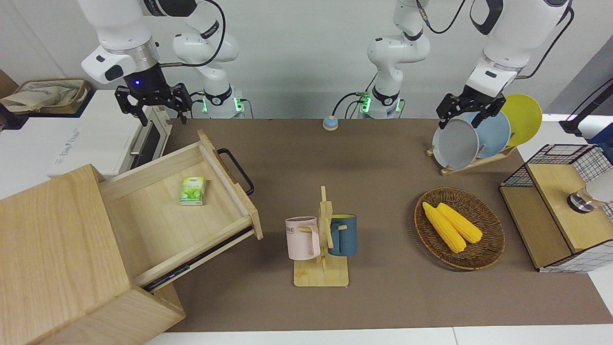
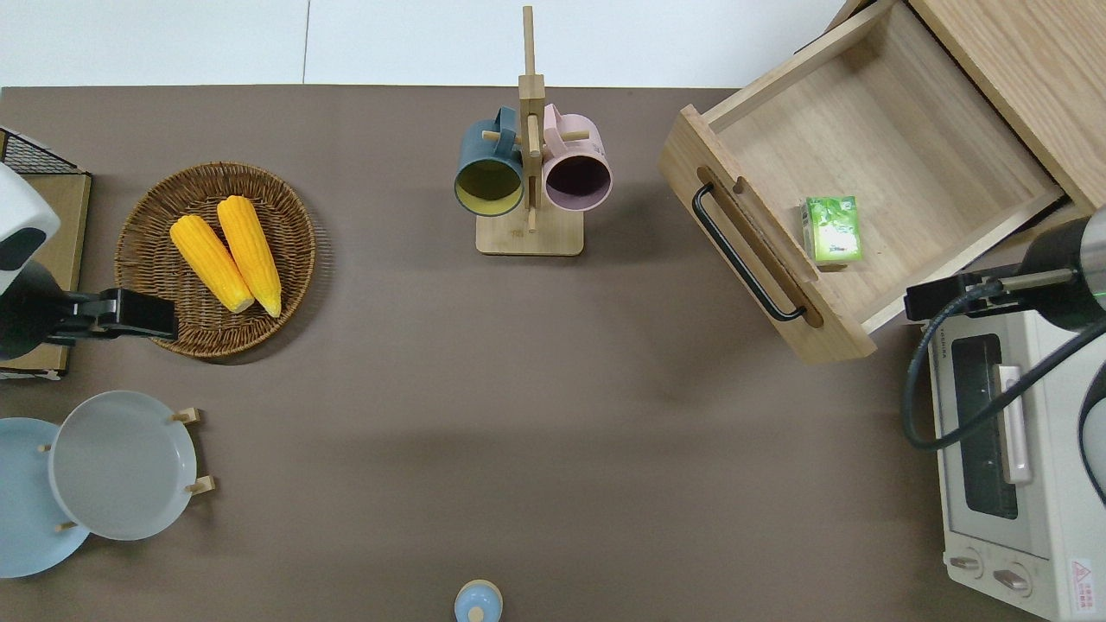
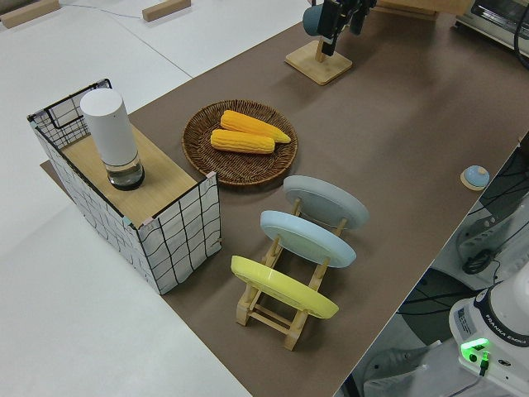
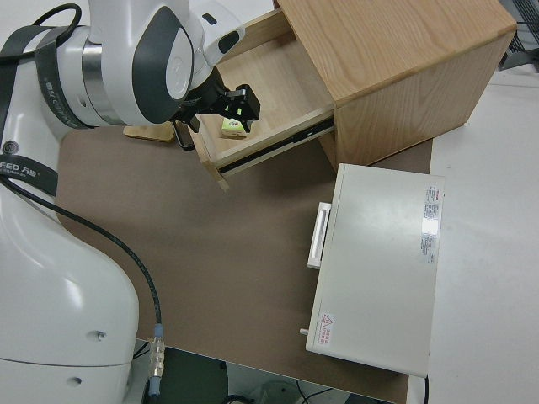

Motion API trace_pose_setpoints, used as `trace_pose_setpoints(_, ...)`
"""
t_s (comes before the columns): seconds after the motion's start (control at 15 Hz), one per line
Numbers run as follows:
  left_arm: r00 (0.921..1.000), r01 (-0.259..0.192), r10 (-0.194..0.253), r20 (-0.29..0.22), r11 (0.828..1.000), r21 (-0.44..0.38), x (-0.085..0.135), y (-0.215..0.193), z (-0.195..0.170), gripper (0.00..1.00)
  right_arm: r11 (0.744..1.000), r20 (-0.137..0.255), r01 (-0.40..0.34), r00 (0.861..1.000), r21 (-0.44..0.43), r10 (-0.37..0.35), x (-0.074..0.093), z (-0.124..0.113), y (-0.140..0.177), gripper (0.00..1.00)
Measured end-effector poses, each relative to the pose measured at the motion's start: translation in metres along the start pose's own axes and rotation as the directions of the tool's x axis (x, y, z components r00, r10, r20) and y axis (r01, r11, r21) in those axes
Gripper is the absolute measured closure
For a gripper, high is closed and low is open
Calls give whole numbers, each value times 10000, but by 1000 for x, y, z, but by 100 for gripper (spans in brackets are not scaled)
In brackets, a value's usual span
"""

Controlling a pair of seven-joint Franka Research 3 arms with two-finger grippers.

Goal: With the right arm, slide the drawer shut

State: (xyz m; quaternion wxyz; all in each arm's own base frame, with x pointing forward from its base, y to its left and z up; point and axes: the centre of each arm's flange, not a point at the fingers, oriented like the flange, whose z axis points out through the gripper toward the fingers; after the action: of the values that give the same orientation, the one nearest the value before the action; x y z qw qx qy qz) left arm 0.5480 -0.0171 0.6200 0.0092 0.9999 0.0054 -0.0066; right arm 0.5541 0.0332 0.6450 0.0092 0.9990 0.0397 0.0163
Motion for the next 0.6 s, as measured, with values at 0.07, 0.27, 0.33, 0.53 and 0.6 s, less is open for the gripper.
trace_pose_setpoints(0.07, 10000, -2, 2, 0, 10000, 0, 0, 0, 0, 0, 9999, 25, 154, 9999, -6, -154, -5, -6, -9, 1)
trace_pose_setpoints(0.27, 10000, -2, 2, 0, 10000, 0, 0, 0, 0, 0, 9998, 27, 211, 9998, -4, -211, -5, -6, -12, 1)
trace_pose_setpoints(0.33, 10000, -2, 2, 0, 10000, 0, 0, 0, 0, 0, 9997, 27, 238, 9997, -3, -238, -5, -6, -14, 1)
trace_pose_setpoints(0.53, 10000, -2, 2, 0, 10000, 0, 0, 0, 0, 0, 9995, 26, 330, 9995, 0, -330, -5, -6, -19, 1)
trace_pose_setpoints(0.6, 10000, -2, 2, 0, 10000, 0, 0, 0, 0, 0, 9994, 29, 350, 9994, 0, -350, -5, -6, -20, 1)
